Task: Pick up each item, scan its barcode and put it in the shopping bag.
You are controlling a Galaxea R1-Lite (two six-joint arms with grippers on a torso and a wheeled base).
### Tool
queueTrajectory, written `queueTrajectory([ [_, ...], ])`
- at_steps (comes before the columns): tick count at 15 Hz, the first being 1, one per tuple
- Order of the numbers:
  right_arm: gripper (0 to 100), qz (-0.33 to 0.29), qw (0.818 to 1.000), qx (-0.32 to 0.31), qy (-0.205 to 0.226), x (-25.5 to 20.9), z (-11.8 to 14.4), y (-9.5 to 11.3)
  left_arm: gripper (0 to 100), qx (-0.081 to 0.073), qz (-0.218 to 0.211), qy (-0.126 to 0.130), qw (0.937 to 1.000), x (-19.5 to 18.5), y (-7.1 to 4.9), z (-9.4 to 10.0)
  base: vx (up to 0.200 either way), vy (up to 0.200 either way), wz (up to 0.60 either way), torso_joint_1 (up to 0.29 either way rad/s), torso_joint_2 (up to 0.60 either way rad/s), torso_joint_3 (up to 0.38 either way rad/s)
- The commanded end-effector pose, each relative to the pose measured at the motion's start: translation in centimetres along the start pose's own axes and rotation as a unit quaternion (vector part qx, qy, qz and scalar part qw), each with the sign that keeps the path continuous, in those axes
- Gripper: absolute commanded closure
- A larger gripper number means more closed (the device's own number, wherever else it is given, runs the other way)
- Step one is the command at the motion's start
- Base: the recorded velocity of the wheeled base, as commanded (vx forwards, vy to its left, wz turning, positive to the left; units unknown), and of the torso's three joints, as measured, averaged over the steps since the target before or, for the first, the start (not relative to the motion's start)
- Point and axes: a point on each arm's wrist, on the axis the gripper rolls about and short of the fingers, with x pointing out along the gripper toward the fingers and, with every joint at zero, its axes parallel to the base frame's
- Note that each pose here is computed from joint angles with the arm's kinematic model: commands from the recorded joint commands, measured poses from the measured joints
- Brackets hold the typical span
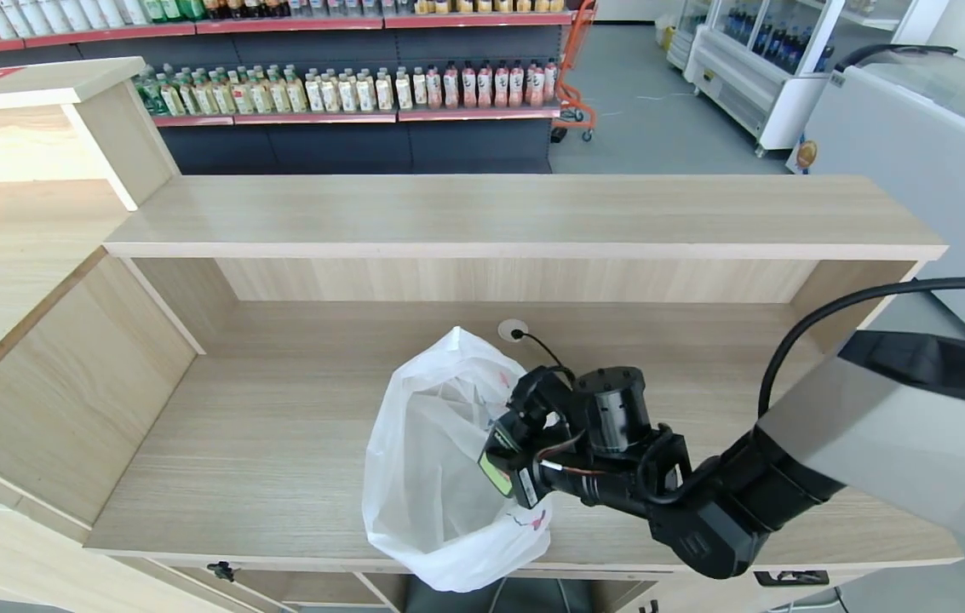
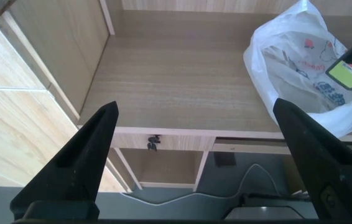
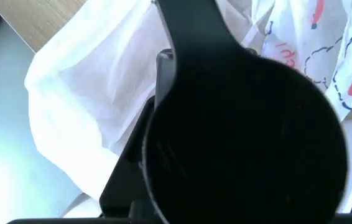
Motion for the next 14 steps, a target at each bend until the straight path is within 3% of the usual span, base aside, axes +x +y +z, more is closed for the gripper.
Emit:
queueTrajectory([
  [1, 100, 0.006, 1.0, 0.0, 0.019, 1.4, -1.8, 0.4, 0, 0.0, 0.0, 0.0, 1.0, 0.0, 0.0, 0.0, 0.0, 0.0, 0.0, 0.0, 0.0, 0.0],
  [8, 100, 0.008, 0.999, -0.032, 0.029, 3.8, -4.5, 0.6, 0, 0.0, 0.0, 0.0, 1.0, 0.0, 0.0, 0.0, 0.0, 0.0, 0.0, 0.0, 0.0, 0.0],
  [13, 100, 0.009, 0.998, -0.045, 0.037, 3.6, -5.0, 0.9, 0, 0.0, 0.0, 0.0, 1.0, 0.0, 0.0, 0.0, 0.0, 0.0, 0.0, 0.0, 0.0, 0.0],
  [14, 0, 0.009, 0.998, -0.046, 0.036, 3.6, -5.0, 0.9, 0, 0.0, 0.0, 0.0, 1.0, 0.0, 0.0, 0.0, 0.0, 0.0, 0.0, 0.0, 0.0, 0.0],
])
